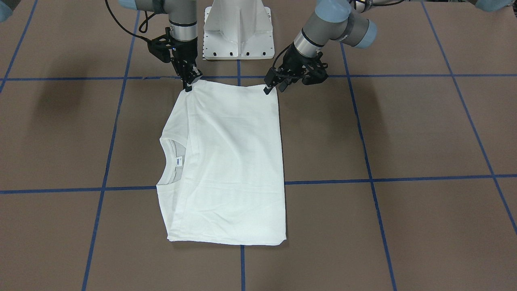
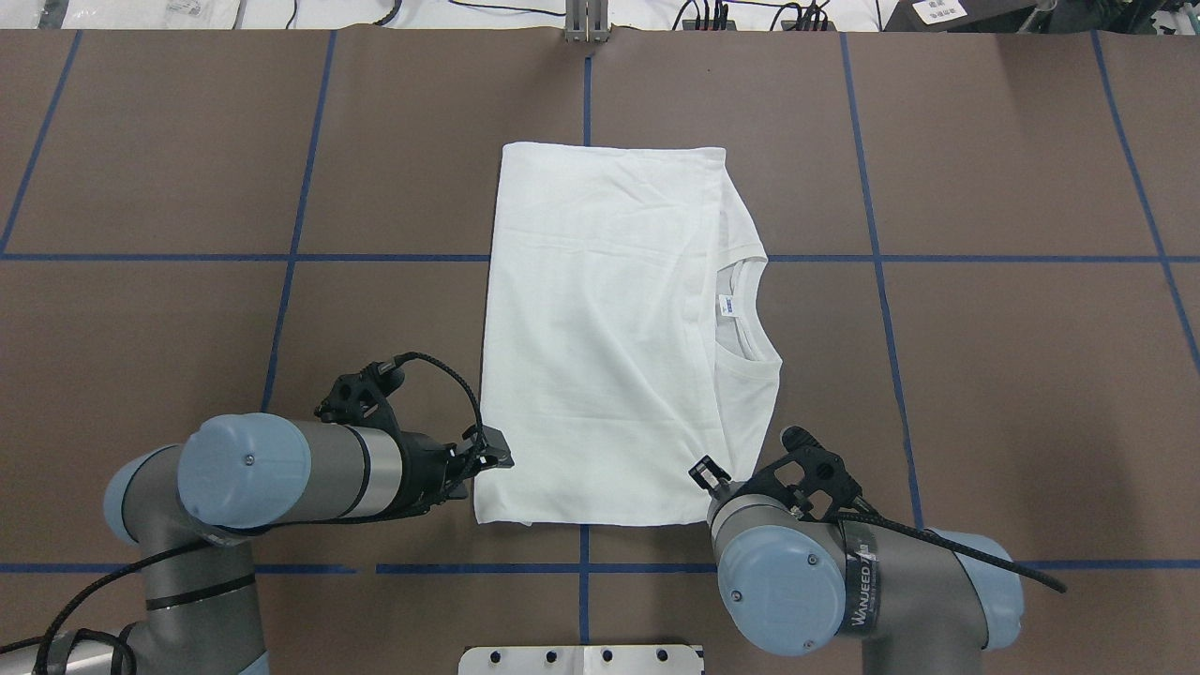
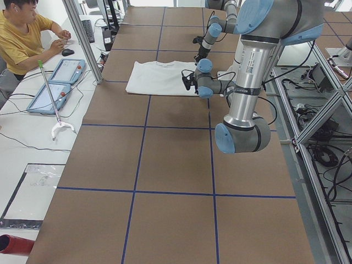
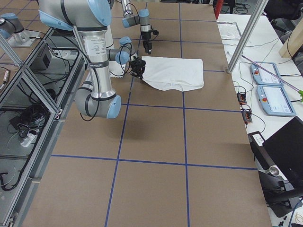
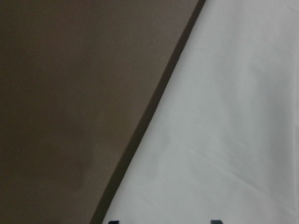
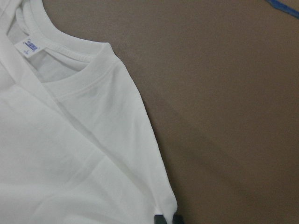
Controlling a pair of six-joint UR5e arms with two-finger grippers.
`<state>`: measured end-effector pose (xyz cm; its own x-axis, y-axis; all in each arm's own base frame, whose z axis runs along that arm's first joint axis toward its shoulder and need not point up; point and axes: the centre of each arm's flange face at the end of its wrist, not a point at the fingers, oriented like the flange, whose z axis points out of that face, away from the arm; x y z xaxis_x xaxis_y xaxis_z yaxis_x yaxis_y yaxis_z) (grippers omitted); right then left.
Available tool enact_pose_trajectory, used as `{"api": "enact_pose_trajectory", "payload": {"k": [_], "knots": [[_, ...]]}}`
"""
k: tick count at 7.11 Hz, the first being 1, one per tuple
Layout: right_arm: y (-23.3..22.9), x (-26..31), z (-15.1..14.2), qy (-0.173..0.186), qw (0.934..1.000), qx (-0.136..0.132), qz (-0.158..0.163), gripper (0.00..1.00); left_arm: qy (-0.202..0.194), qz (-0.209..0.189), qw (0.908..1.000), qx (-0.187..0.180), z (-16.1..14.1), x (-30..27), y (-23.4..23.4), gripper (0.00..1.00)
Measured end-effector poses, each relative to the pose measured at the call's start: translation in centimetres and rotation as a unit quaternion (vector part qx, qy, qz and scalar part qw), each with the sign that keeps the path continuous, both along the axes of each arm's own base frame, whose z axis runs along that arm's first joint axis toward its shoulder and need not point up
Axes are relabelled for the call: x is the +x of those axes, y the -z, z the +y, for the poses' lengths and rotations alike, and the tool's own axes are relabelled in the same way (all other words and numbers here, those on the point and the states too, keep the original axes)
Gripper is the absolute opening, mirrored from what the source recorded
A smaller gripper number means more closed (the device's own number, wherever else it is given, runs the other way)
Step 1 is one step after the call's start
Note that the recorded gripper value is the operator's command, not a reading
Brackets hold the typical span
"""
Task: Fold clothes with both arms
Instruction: 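Move the left gripper to the shirt corner nearest the robot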
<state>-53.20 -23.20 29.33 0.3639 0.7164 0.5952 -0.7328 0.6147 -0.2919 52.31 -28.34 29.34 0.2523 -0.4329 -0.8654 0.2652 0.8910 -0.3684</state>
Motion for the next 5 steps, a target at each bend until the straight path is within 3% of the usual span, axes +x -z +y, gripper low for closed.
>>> {"api": "enact_pose_trajectory", "payload": {"k": [1,2,3,5], "knots": [[0.0,0.0,0.0,0.000,1.0000,0.000,0.000,0.00,-0.006,-0.007,1.0000,-0.002,1.1,0.8,-0.4,0.62],[0.1,0.0,-0.1,-0.001,1.0000,0.000,0.000,0.00,-0.009,-0.011,0.9999,-0.003,1.7,1.4,-0.7,0.37],[0.1,0.1,-0.1,-0.001,1.0000,0.000,-0.001,0.00,-0.010,-0.015,0.9998,-0.004,1.8,1.7,-1.1,0.00],[0.2,0.1,-0.2,-0.002,1.0000,0.000,-0.002,0.00,-0.007,-0.020,0.9998,-0.005,1.8,1.9,-1.5,0.00]]}}
